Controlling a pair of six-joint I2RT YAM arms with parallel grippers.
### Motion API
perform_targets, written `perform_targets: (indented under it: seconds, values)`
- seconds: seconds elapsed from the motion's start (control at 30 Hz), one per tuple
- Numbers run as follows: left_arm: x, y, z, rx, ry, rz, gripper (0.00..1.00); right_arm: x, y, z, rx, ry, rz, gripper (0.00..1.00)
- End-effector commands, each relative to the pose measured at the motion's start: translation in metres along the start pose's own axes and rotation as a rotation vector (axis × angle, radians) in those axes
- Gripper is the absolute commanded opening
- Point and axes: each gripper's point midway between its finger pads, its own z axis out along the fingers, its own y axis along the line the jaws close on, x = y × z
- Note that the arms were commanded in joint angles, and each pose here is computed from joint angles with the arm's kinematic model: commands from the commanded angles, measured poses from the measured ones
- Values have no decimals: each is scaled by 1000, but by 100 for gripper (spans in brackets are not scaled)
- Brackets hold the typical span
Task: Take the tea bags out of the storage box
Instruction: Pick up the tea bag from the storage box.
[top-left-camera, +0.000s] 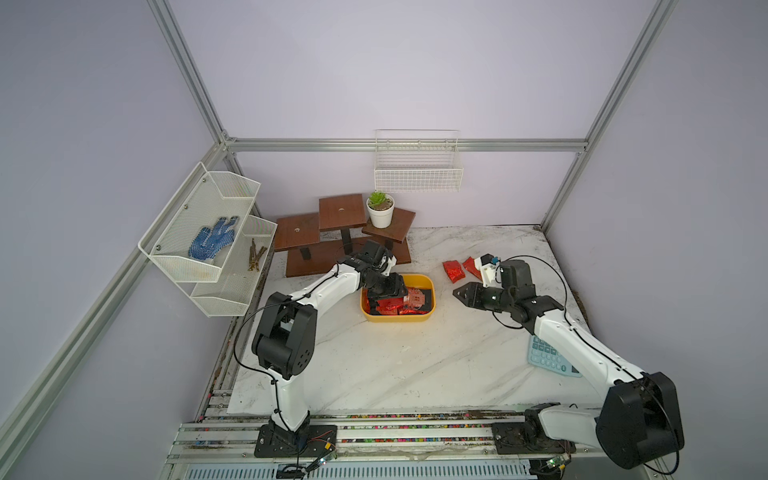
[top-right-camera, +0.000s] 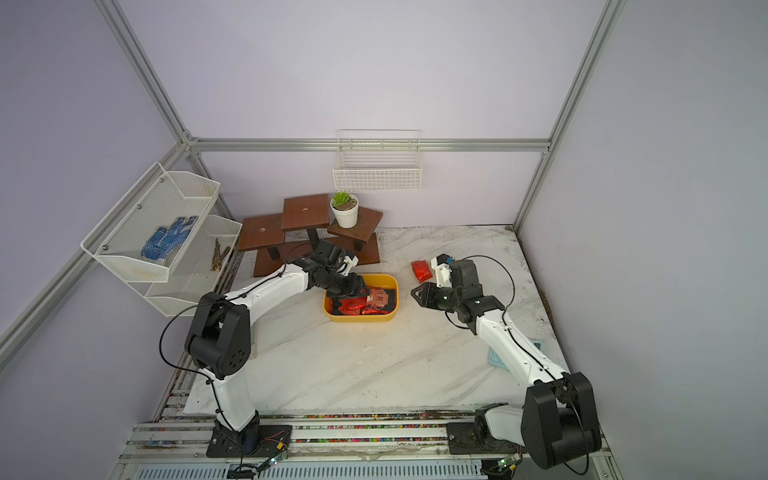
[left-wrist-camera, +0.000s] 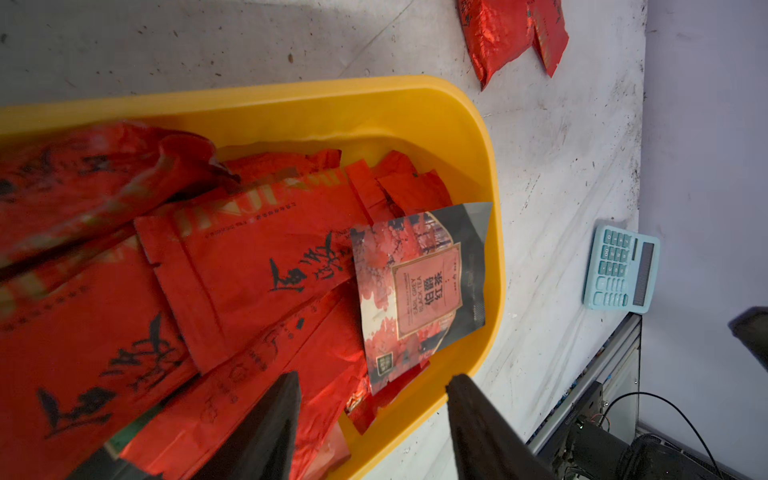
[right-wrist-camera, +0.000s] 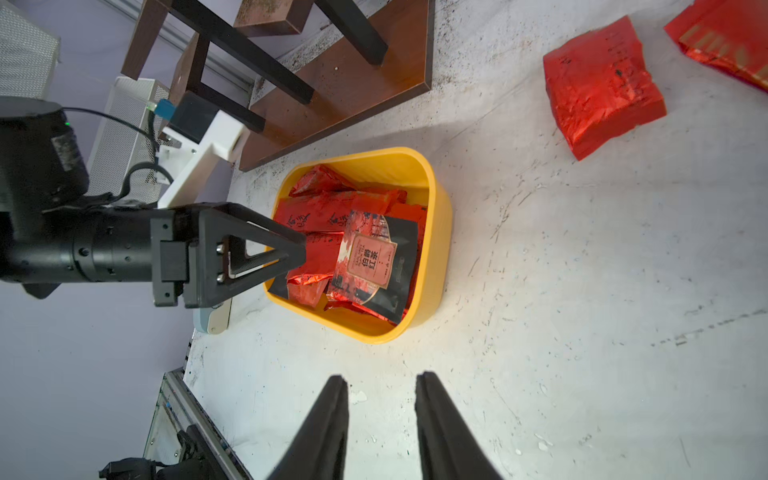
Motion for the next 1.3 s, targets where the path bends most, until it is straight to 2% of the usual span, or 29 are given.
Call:
perform_targets:
  seconds: [0.0,0.53,1.03,1.27]
  values:
    - [-4,-16,0,38,0,42,61,12,3,-5,-17,20,-20,34]
    - [-12,-6,26,-17,-4,11,59,18,2,-6,-24,24,-23,34]
    - [-13,-15,44,61,17,-10,58,19,2,-4,-32,28,-18,32]
    - [-12,-19,45,93,14,-20,51,19,1,-3,-30,28,-15,32]
